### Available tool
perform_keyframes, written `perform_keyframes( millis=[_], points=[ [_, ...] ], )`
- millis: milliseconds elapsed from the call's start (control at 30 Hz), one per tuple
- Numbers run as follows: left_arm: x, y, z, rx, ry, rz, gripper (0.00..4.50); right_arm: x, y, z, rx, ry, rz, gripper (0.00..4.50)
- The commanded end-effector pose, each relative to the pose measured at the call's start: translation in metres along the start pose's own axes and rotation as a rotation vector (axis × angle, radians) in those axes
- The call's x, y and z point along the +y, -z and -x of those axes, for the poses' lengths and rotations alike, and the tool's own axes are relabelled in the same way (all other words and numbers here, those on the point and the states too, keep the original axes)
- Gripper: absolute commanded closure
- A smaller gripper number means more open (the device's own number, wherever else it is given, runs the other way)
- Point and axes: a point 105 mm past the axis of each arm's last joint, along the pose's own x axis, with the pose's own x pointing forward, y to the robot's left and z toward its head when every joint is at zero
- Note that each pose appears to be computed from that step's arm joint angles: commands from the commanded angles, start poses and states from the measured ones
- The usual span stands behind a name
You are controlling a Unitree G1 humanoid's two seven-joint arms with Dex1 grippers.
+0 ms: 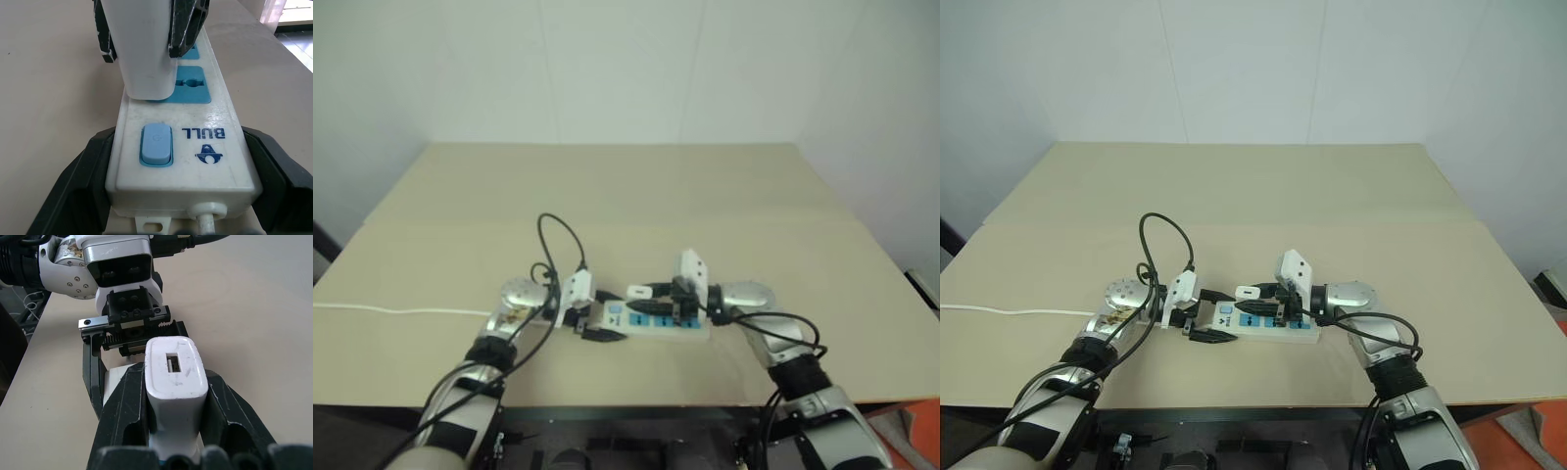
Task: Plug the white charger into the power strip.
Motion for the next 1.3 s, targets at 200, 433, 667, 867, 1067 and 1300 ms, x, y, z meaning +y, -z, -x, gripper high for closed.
perform_keyframes(
  millis=[200,433,667,867,1067,1300],
  points=[
    [-0.011,0.011,0.011,0.073,0.052,0.006,1.21,0.008,0.042,0.033,0.167,-0.025,-0.021,3.35],
    [-0.008,0.012,0.017,0.084,0.030,0.008,1.21,-0.003,0.059,0.044,0.243,-0.021,-0.046,3.35],
    [-0.009,0.013,0.013,0.073,0.013,0.012,1.21,0.006,0.056,0.026,0.204,-0.059,-0.063,3.35],
    [-0.009,0.014,0.014,0.077,0.006,0.016,1.21,0.016,0.070,0.029,0.224,-0.047,-0.089,3.35],
    [-0.008,0.013,0.013,0.078,0.005,0.018,1.21,0.014,0.072,0.028,0.230,-0.032,-0.099,3.35],
    [-0.008,0.012,0.011,0.074,0.011,0.016,1.21,0.017,0.070,0.023,0.226,-0.048,-0.098,3.35]
  ],
)
